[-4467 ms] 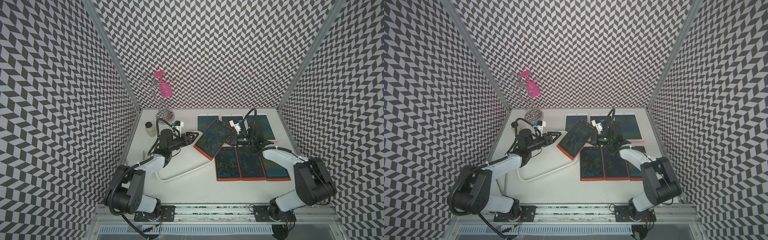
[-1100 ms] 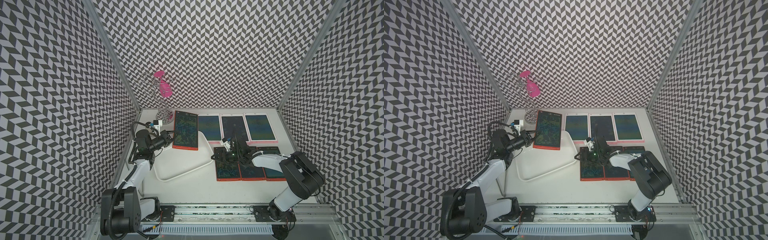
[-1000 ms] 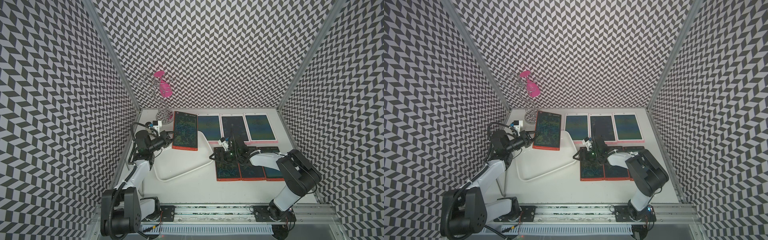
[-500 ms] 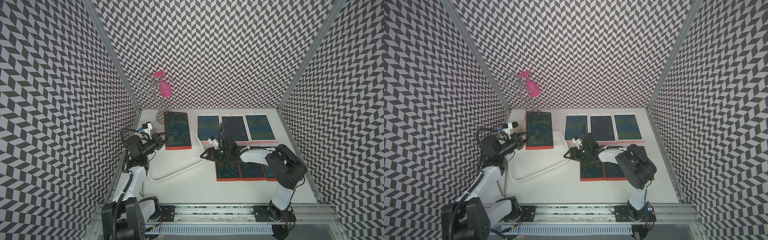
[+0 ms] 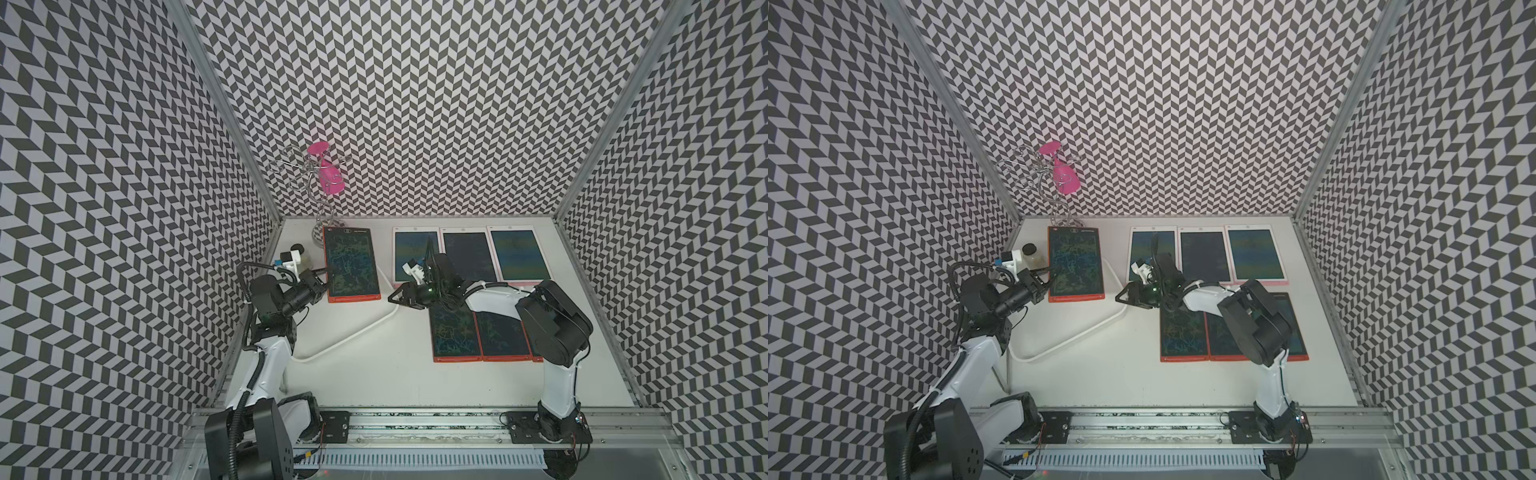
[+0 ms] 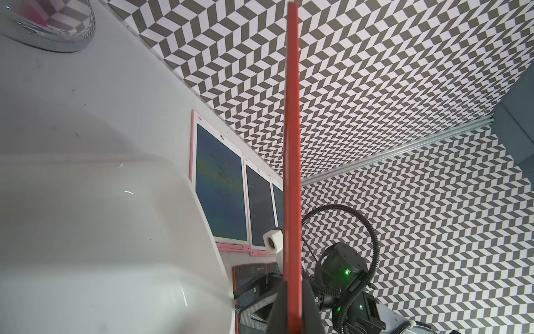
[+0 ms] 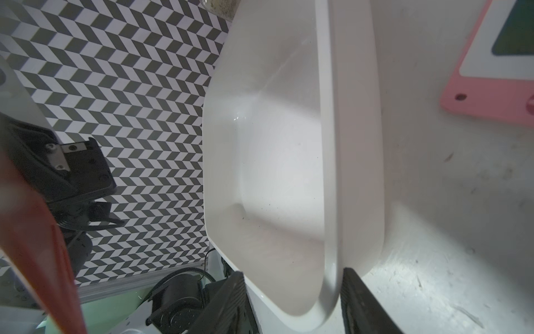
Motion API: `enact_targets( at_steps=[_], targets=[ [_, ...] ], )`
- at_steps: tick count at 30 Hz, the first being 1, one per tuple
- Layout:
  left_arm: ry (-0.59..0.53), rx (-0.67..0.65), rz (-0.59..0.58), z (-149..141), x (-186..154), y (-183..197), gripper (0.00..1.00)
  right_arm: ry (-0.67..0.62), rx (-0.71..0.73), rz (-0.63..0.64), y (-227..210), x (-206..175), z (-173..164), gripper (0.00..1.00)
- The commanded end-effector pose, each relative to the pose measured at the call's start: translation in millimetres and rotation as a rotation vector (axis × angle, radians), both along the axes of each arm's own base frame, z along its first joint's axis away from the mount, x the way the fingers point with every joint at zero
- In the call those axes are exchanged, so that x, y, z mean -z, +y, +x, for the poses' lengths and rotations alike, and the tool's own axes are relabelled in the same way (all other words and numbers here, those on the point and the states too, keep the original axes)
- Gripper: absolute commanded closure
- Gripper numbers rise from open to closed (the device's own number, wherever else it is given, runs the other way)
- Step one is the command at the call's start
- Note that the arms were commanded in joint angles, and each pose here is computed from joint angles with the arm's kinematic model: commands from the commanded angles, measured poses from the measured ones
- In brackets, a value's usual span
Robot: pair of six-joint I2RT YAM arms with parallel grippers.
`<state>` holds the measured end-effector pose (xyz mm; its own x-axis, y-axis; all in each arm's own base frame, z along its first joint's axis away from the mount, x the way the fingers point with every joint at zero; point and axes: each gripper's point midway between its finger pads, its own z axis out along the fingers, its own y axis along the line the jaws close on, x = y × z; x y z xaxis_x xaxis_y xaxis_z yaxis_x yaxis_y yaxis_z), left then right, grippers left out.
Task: Take out the writing tablet from the storage box
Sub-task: Adjust the storage box at the center of the board.
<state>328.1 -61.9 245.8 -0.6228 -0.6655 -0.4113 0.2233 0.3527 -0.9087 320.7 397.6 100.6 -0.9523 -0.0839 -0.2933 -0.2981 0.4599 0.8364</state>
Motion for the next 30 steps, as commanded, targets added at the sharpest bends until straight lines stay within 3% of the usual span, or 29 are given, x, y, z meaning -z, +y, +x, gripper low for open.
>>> enact_targets(
  at_steps=[1,7,11,17,23,30],
  targets=[
    [-0.037,0.016,0.003,-6,-8,-1,1.0,-0.025,-0.013,0.013,8,-3,8,0.47],
    [-0.035,0.012,0.001,-6,-7,-1,1.0,-0.072,0.068,-0.066,-1,0,34,0.45],
    [-0.037,0.012,0.005,-6,-8,0,1.0,-0.14,0.125,-0.083,-20,-17,35,0.42],
    [-0.024,0.009,0.007,-4,-3,0,1.0,-0.141,0.117,-0.076,-39,-25,6,0.42],
    [-0.024,0.001,0.009,-1,-3,1,1.0,-0.061,0.075,-0.011,-41,-8,-33,0.48],
    [-0.025,0.008,0.012,-2,-5,0,1.0,-0.02,0.03,-0.02,-25,17,-51,0.54]
  ],
)
